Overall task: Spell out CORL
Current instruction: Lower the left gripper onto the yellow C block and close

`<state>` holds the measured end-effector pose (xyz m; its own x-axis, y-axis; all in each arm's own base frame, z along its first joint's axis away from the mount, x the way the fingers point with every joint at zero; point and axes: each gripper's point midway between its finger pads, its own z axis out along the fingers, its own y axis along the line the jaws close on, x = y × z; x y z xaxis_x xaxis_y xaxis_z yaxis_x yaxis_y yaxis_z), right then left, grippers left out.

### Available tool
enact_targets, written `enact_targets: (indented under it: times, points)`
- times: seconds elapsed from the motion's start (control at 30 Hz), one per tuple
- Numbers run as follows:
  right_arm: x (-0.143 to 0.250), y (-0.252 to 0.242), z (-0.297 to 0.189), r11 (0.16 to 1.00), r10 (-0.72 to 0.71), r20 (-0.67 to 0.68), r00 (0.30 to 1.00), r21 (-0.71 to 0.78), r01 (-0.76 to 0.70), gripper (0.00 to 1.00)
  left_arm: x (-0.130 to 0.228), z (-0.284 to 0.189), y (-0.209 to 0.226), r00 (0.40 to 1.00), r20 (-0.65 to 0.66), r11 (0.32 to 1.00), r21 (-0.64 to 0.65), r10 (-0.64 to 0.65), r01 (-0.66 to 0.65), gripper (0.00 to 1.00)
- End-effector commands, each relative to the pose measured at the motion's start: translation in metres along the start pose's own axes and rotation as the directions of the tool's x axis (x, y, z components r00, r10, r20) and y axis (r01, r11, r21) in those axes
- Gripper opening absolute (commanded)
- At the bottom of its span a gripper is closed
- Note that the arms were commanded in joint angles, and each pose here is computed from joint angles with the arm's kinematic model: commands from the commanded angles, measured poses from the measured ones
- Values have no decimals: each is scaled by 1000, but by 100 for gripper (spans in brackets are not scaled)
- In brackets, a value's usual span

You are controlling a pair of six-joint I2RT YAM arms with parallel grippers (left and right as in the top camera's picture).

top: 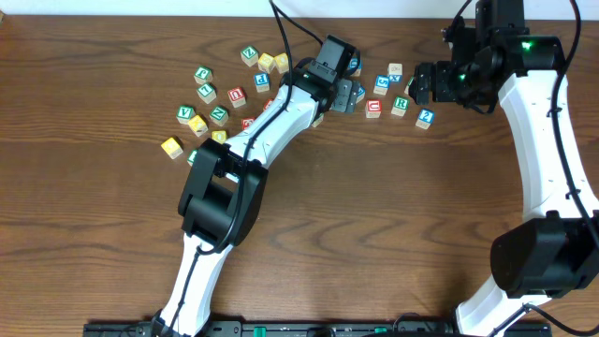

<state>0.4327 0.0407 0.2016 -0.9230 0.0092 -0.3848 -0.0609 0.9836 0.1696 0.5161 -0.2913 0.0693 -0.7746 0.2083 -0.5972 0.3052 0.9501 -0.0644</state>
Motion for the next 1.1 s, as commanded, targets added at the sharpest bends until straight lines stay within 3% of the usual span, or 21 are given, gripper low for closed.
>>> enact_targets:
  times: [0.0, 0.07, 0.23, 0.67, 1.07]
  points:
    - [-4, -4, -5, 1000, 9, 14, 1000, 17, -9, 99, 1, 7, 11, 1000, 16, 999, -44, -7, 8, 85]
    - [-4, -4, -5, 1000, 9, 13, 1000, 17, -9, 99, 0, 9, 13, 1000, 31, 998, -55, -8, 9, 85]
    - [-3, -4, -5, 1000, 9, 12, 1000, 17, -10, 99, -12, 10, 11, 996, 83, 999, -48, -12, 16, 73]
    - [-2, -4, -5, 1000, 10, 7, 1000, 17, -10, 98, 12, 40, 15, 999, 33, 997, -70, -7, 10, 71]
    - [-2, -4, -5, 1000, 10, 8, 1000, 17, -10, 99, 12, 42, 15, 999, 36, 998, -69, -8, 10, 56]
